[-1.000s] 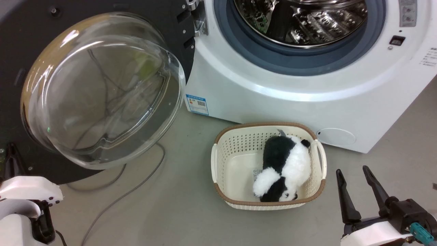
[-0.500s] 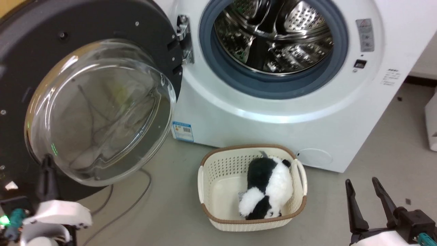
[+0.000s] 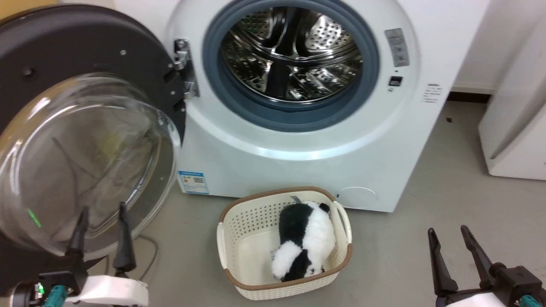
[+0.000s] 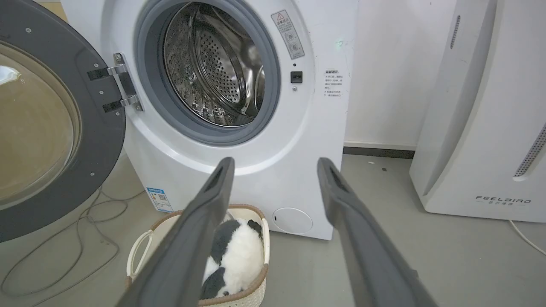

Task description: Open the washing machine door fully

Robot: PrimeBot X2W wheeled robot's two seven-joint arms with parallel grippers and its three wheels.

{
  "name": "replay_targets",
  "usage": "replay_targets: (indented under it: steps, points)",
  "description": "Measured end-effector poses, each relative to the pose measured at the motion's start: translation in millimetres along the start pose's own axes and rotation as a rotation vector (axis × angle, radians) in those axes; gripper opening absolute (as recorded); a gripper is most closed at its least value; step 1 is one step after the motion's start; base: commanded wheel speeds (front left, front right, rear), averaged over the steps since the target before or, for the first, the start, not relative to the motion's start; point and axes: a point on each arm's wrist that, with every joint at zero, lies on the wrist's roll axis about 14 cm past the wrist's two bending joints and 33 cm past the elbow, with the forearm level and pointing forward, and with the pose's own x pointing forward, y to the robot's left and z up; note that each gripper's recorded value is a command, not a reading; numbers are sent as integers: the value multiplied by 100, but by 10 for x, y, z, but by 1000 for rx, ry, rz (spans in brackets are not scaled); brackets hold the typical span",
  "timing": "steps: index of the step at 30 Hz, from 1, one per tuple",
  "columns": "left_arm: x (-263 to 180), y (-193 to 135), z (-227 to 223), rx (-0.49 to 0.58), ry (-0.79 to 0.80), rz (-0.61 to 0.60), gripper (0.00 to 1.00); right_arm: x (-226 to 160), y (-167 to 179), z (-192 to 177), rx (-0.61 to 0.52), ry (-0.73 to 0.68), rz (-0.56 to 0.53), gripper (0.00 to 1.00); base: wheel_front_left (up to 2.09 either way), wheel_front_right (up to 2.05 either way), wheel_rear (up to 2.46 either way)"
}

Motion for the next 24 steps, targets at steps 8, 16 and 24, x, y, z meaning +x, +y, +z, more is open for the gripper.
replay_targets:
  steps: [8, 16, 24]
  points:
    - [43, -498, -160, -12, 43, -135, 100, -128, -134, 132, -10, -38, -46, 100, 0, 0, 0]
    - [97, -795, -257, -24, 67, -210, 100, -248, -263, 288, -37, -82, -91, 100, 0, 0, 0]
    - [114, -865, -274, -38, 73, -225, 0, -276, -298, 363, -50, -103, -103, 0, 0, 0, 0]
